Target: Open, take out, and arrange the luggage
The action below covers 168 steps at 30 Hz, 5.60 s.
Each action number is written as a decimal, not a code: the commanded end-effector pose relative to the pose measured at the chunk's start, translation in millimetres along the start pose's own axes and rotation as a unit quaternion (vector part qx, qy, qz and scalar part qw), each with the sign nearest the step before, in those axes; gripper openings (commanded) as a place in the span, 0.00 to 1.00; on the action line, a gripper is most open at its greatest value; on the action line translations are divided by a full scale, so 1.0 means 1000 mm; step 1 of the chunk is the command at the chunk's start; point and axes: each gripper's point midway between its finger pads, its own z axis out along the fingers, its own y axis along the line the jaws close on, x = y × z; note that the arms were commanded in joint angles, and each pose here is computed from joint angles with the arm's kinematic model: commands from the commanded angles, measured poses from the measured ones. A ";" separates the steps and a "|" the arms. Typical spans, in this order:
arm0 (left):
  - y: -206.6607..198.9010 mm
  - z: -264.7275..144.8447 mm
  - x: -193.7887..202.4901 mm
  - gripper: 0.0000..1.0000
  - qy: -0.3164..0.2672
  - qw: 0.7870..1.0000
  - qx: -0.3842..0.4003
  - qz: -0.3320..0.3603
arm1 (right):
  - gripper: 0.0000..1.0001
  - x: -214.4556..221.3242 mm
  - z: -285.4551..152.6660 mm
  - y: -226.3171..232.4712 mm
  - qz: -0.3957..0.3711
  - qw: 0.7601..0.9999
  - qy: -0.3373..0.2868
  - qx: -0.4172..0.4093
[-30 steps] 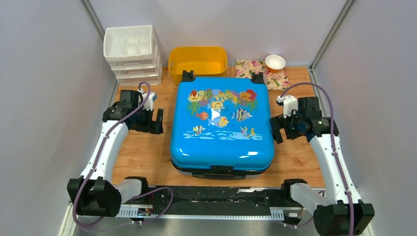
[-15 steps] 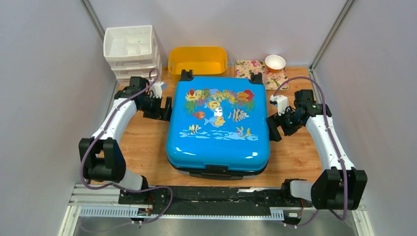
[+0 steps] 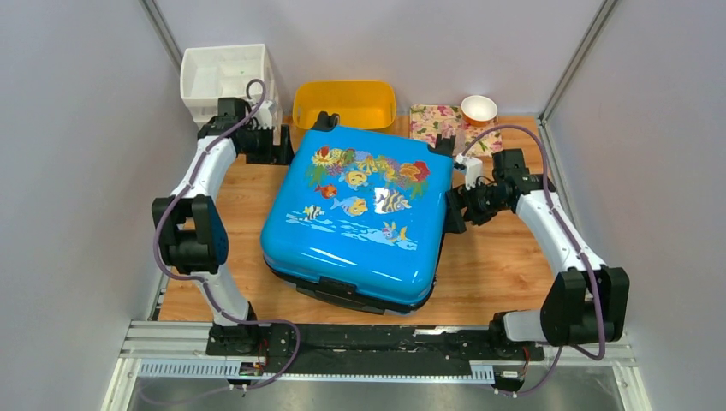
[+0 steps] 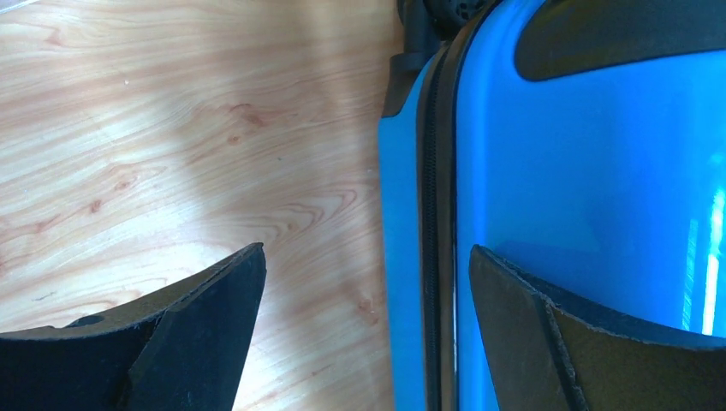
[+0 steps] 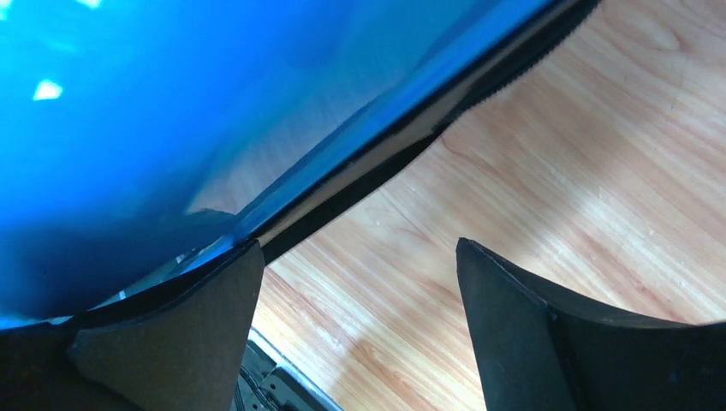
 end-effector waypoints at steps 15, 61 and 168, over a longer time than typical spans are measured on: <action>-0.069 -0.140 0.034 0.95 -0.129 0.987 0.090 -0.030 | 0.90 0.047 -0.102 0.113 -0.276 0.937 -0.212 -0.017; 0.028 -0.155 0.097 0.78 -0.247 0.854 0.058 -0.454 | 0.80 -0.092 -0.081 0.231 -0.253 0.912 -0.255 -0.201; -0.047 -0.118 0.103 0.74 -0.153 0.958 0.118 -0.212 | 0.73 -0.055 -0.129 0.086 -0.227 0.950 -0.194 0.092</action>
